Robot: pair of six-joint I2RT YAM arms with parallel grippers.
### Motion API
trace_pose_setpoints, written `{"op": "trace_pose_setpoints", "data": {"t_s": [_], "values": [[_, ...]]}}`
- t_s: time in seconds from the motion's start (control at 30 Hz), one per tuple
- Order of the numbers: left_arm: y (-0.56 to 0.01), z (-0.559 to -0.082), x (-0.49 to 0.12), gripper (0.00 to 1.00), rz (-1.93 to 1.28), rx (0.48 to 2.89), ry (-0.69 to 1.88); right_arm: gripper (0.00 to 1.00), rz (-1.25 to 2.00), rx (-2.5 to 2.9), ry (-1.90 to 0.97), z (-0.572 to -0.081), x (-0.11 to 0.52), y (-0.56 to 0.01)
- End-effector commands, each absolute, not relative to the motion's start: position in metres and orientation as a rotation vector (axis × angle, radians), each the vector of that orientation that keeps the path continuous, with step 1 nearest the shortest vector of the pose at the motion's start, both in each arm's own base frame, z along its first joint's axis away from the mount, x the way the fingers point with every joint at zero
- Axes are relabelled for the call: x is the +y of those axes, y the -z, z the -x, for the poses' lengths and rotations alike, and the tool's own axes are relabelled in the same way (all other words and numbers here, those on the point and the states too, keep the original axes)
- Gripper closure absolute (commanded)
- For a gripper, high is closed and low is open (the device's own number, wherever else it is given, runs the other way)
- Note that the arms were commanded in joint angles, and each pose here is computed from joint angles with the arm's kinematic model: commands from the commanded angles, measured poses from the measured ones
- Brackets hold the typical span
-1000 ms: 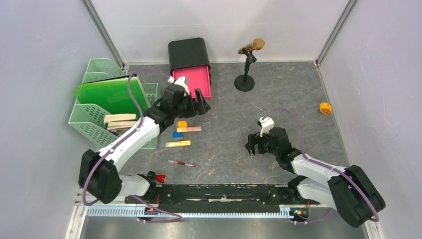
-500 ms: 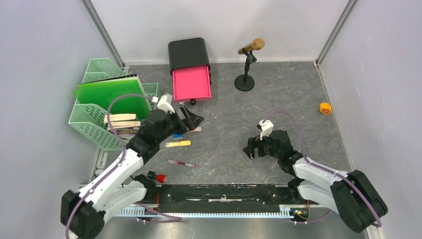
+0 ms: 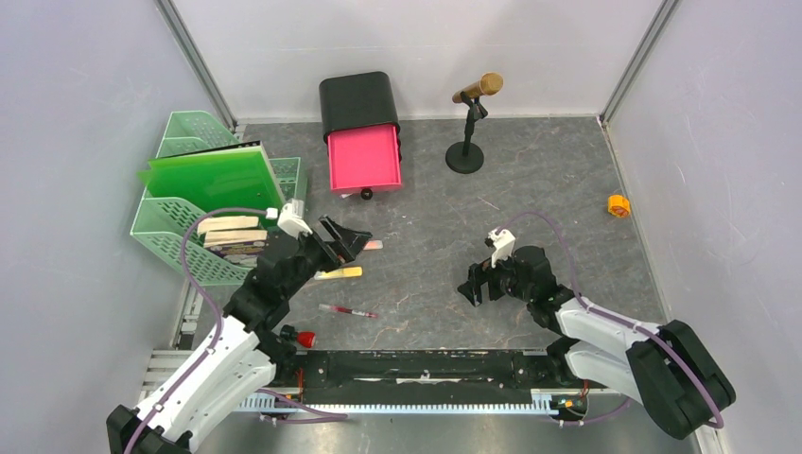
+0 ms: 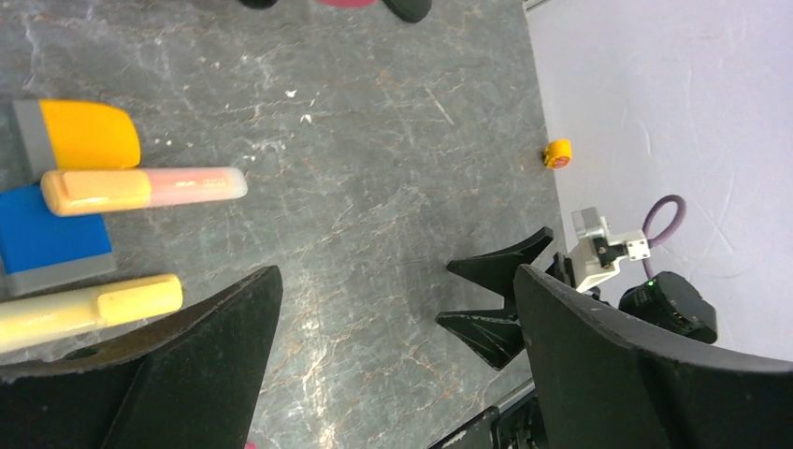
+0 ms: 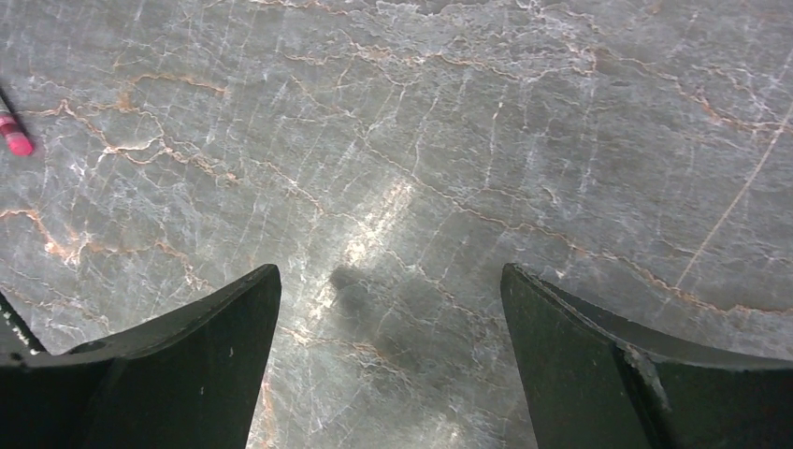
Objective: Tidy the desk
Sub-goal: Pick up the stationery from the center of the board.
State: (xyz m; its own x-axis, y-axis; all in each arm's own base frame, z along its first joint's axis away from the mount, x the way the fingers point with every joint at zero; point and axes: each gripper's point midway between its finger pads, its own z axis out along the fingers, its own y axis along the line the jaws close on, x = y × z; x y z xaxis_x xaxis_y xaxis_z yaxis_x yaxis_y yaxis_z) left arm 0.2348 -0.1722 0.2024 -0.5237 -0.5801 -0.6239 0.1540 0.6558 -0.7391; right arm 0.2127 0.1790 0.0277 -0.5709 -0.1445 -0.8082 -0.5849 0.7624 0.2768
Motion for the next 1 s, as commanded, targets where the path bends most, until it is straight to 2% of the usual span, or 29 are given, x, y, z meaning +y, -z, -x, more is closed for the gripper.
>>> {"op": "trace_pose_setpoints", "data": {"t_s": [0.0,0.3,0.7,0.97], "values": [[-0.203,-0.235,-0.166,0.00,0.411,1.949,0.934,0.06,0.608,2.221,-0.740,-0.195,0.185,-0.018],[-0.245,-0.240,-0.172,0.00,0.312,1.948,0.915,0.06,0.680,2.266,-0.782,-0.198,0.201,-0.029],[-0.327,-0.228,-0.205,0.00,0.090,1.851,1.121,0.04,0.973,2.201,-0.862,-0.181,0.262,-0.052],[-0.357,-0.223,-0.210,0.00,0.051,1.757,1.199,0.04,1.139,2.092,-0.900,-0.167,0.308,-0.075]]}}
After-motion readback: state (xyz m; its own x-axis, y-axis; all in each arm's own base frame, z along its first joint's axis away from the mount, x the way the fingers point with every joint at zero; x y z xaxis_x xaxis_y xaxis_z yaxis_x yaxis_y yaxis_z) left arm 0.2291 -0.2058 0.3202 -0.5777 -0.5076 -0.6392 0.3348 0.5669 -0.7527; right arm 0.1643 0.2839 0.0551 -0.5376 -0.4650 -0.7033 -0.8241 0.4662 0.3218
